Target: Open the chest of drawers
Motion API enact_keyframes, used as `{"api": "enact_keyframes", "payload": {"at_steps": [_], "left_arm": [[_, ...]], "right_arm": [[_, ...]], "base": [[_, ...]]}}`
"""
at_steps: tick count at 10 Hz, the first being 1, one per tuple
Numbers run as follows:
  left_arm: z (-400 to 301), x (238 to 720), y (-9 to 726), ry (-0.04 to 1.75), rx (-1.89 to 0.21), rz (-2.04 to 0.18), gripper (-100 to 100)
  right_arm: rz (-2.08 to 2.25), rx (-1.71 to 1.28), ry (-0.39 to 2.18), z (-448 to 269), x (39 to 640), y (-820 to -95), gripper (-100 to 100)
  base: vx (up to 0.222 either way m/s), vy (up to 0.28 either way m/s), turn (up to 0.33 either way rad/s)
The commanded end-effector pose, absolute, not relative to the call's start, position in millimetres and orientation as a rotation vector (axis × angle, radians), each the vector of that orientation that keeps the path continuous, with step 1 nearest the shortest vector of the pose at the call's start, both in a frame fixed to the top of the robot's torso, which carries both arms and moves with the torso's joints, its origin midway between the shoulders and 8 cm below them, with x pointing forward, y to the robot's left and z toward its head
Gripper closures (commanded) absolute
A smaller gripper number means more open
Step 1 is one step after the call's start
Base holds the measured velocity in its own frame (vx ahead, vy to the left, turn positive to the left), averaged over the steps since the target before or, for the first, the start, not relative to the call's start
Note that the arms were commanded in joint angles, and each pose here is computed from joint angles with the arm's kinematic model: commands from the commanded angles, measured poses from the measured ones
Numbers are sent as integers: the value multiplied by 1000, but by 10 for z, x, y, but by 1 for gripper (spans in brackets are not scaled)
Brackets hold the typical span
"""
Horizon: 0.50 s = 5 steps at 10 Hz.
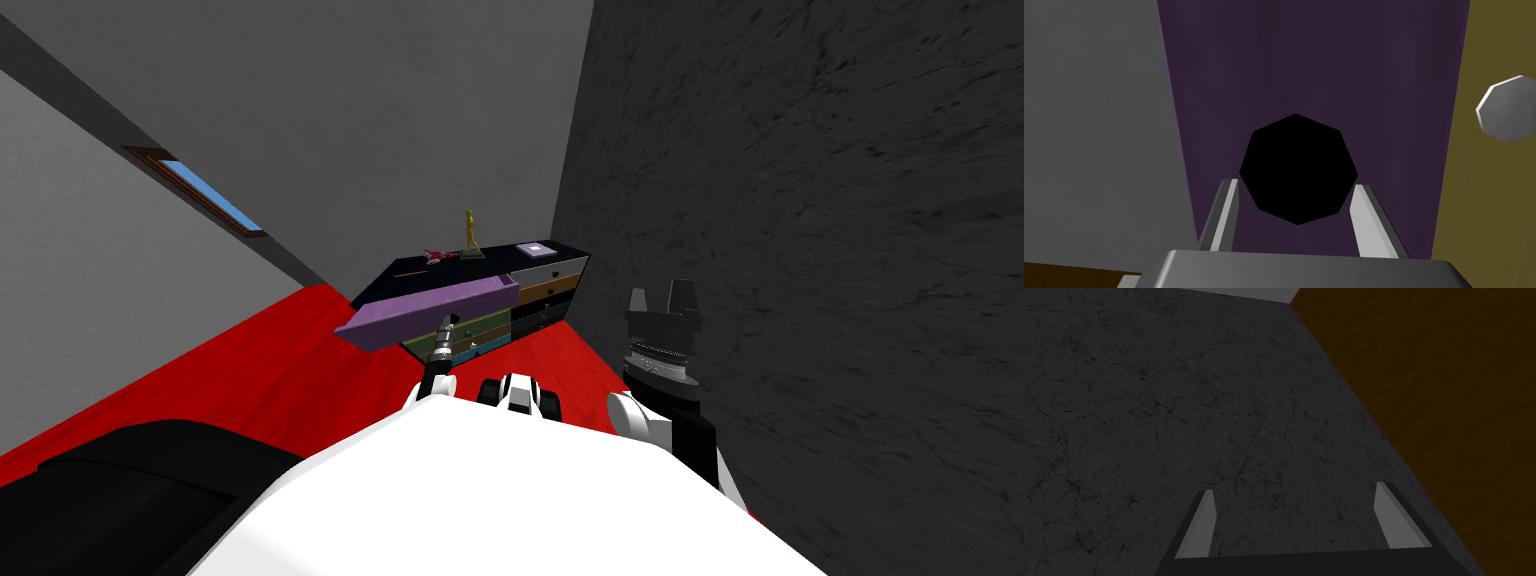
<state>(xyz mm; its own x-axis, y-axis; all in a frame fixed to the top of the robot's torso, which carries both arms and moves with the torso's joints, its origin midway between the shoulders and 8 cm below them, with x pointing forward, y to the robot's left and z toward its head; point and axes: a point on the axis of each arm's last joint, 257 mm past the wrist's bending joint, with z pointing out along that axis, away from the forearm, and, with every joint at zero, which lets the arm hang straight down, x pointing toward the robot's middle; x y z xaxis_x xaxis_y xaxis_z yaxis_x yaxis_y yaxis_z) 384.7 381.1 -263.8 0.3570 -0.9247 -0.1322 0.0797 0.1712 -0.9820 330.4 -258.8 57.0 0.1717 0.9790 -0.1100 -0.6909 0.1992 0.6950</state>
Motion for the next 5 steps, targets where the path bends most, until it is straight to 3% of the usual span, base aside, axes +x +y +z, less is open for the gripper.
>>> {"api": "enact_keyframes", "payload": {"at_steps": [1,5], "left_arm": [[-2646,3839,3795,940,-1169,-886,100],[-2692,3784,3740,954,-1176,-886,100]], "right_arm": [[1279,565,622,570,3304,-2588,0],[1279,565,622,570,3304,-2589,0]], "base": [[-85,-48,2],[-145,-92,11]]}}
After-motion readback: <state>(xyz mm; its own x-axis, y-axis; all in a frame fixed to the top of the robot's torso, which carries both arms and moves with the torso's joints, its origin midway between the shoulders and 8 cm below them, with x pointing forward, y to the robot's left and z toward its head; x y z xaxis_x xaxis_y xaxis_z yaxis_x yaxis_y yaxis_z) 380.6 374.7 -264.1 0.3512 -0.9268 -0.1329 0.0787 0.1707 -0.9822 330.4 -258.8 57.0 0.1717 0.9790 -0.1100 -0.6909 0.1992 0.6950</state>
